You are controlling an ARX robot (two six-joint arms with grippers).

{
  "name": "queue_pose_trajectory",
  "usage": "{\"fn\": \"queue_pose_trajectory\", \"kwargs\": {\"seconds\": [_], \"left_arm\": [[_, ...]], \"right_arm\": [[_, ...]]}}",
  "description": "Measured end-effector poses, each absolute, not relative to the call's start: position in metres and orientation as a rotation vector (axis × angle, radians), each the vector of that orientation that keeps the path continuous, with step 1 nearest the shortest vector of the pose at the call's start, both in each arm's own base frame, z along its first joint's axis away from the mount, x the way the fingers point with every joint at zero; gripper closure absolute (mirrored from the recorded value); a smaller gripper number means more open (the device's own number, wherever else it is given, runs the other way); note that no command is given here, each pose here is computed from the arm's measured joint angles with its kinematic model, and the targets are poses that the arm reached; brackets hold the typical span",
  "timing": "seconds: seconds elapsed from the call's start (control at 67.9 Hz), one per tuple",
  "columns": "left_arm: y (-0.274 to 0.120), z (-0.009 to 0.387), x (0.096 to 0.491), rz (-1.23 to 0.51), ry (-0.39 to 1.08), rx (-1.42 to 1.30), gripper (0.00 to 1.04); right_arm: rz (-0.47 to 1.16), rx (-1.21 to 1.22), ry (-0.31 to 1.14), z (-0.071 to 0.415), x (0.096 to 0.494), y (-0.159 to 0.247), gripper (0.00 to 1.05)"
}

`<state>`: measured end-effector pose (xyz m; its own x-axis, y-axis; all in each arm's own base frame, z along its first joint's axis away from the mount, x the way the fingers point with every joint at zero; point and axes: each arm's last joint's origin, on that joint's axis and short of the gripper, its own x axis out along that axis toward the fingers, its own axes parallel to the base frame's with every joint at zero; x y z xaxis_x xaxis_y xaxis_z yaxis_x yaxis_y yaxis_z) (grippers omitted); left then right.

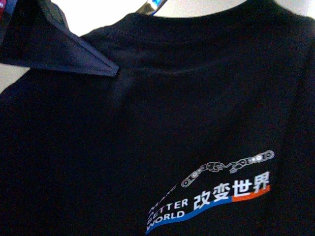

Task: Hang clothes on hanger

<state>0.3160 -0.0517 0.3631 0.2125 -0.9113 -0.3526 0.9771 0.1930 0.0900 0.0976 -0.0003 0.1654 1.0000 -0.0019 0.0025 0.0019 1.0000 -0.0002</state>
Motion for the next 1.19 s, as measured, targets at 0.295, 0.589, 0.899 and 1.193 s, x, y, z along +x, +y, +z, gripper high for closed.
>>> {"fn": "queue_pose_trajectory", "kwargs": {"seconds": [0.295, 0.589, 0.899, 1.193], "left_arm": [[-0.06, 0.363, 0.331, -1.461, 0.384, 0.421, 1.0], [-0.06, 0.344, 0.343, -1.459, 0.445, 0.523, 1.0], [-0.061, 0.35, 0.344, -1.489, 0.359, 0.473, 1.0], [-0.061, 0.357, 0.343, -1.498, 0.323, 0.446, 1.0]], "right_arm": [[-0.002, 0.0, -0.002, 0.165, 0.098, 0.0, 0.07], [-0.002, 0.0, -0.002, 0.165, 0.098, 0.0, 0.07], [-0.002, 0.0, -0.002, 0.165, 0.098, 0.0, 0.07], [-0.002, 0.0, -0.002, 0.165, 0.098, 0.0, 0.07]]}}
